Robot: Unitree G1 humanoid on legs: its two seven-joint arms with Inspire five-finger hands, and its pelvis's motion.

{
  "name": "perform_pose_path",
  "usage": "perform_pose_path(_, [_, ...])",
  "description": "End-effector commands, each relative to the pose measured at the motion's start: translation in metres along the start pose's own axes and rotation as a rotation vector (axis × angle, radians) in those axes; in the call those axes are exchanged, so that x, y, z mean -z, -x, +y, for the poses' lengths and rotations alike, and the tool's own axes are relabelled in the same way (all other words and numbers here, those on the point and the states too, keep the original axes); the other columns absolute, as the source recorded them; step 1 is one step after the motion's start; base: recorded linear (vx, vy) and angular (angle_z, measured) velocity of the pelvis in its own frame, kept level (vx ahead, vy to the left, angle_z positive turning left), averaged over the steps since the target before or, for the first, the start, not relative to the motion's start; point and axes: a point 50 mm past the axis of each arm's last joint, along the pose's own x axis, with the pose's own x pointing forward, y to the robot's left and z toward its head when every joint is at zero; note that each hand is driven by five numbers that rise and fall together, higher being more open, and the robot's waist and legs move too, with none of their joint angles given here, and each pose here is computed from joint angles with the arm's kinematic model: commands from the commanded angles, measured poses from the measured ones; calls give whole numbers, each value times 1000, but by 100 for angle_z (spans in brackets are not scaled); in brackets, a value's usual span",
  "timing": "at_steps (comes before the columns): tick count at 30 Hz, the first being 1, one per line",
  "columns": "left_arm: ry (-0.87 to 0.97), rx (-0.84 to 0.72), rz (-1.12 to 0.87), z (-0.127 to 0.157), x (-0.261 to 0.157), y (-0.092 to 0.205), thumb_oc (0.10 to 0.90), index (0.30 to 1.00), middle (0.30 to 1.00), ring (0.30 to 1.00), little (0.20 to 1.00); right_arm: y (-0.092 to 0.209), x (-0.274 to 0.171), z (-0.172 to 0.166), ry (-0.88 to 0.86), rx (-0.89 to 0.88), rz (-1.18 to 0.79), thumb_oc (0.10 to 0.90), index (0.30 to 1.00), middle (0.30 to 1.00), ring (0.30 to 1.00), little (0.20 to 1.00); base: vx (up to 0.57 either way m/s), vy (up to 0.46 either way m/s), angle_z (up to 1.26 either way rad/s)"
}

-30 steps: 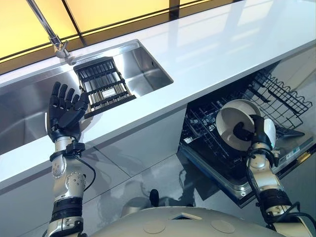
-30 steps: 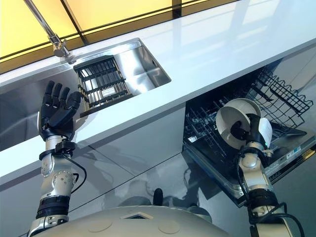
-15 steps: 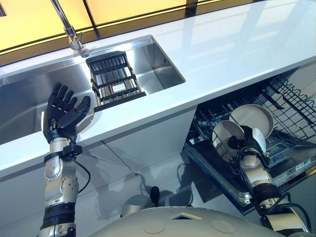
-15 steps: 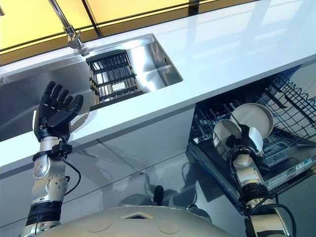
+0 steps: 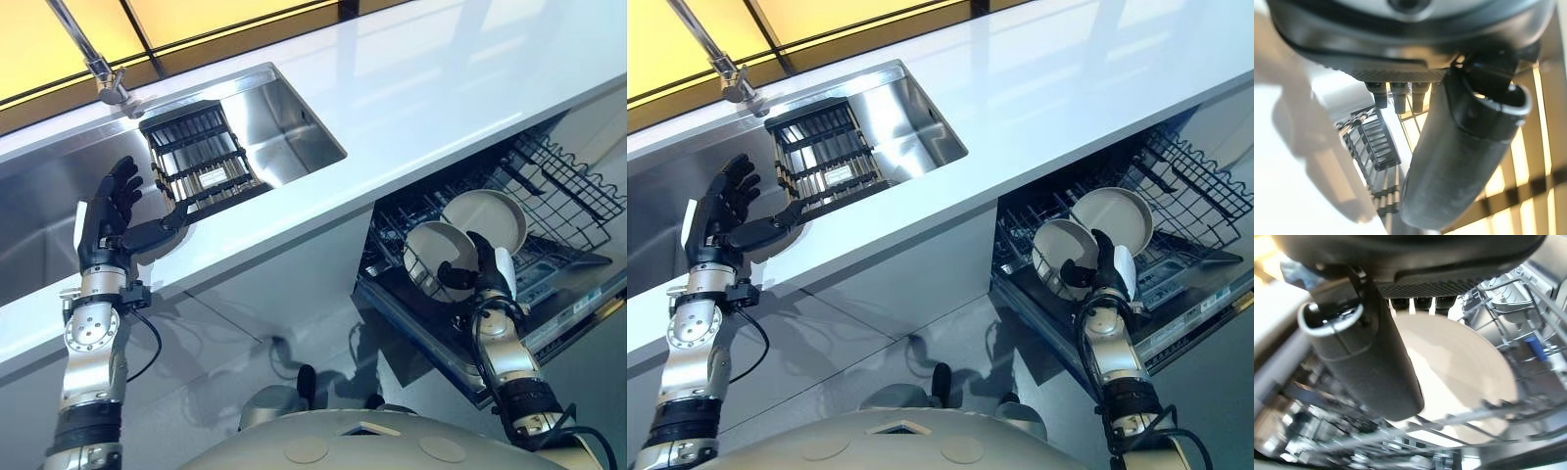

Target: Pick up plates and place into dishwasher.

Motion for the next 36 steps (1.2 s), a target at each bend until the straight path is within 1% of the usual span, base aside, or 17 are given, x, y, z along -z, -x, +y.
perform_pose_path(1, [-184, -83, -192, 31, -37, -13, 800, 900, 900, 900, 900, -2, -60, -24, -338, 81, -321, 800, 900, 900, 900, 900, 1, -7, -24])
perform_pose_path(2, [-213, -86, -179, 34, -34, -11, 800, 900, 900, 900, 900, 1, -58, -27, -422, 70, -328, 800, 900, 900, 900, 900, -2, -4, -14])
perform_pose_path(5, [-286, -91, -163, 41, -31, -7, 800, 900, 900, 900, 900, 5, -52, -34, -552, 51, -326, 800, 900, 900, 900, 900, -2, -5, -13])
perform_pose_path(6, [-315, -90, -157, 46, -30, -5, 800, 900, 900, 900, 900, 6, -45, -41, -615, 66, -316, 800, 900, 900, 900, 900, -1, -7, -9])
perform_pose_path(11, [-343, -83, -148, 56, -30, -3, 800, 900, 900, 900, 900, 9, -23, -64, -748, 150, -286, 800, 900, 900, 900, 900, -1, -14, -7])
perform_pose_path(13, [-341, -82, -143, 56, -30, -3, 800, 900, 900, 900, 900, 9, -13, -70, -822, 180, -260, 800, 900, 900, 900, 900, 1, -22, -12])
perform_pose_path(16, [-340, -75, -137, 56, -28, -3, 800, 900, 900, 900, 900, 9, 5, -72, -880, 225, -193, 800, 900, 900, 900, 900, 1, -18, -5])
perform_pose_path(22, [-332, -69, -137, 52, -30, -9, 800, 900, 900, 900, 900, 8, 27, -63, -835, 270, -77, 800, 900, 900, 900, 900, 3, -4, -3])
perform_pose_path(27, [-325, -67, -136, 47, -33, -14, 800, 900, 900, 900, 900, 9, 36, -41, -793, 172, -7, 800, 900, 900, 900, 900, 12, -4, -3])
perform_pose_path(30, [-316, -64, -135, 46, -34, -16, 800, 900, 900, 900, 900, 8, 38, -34, -775, 132, 9, 800, 900, 900, 900, 900, 0, 0, 0])
perform_pose_path(33, [-306, -56, -129, 43, -35, -18, 800, 900, 900, 900, 900, 6, 41, -34, -748, 106, 24, 800, 900, 900, 900, 900, 41, 36, 3])
perform_pose_path(36, [-285, -41, -119, 37, -34, -19, 800, 900, 900, 900, 900, -1, 42, -34, -761, 54, 59, 800, 900, 900, 900, 900, 43, 63, 9])
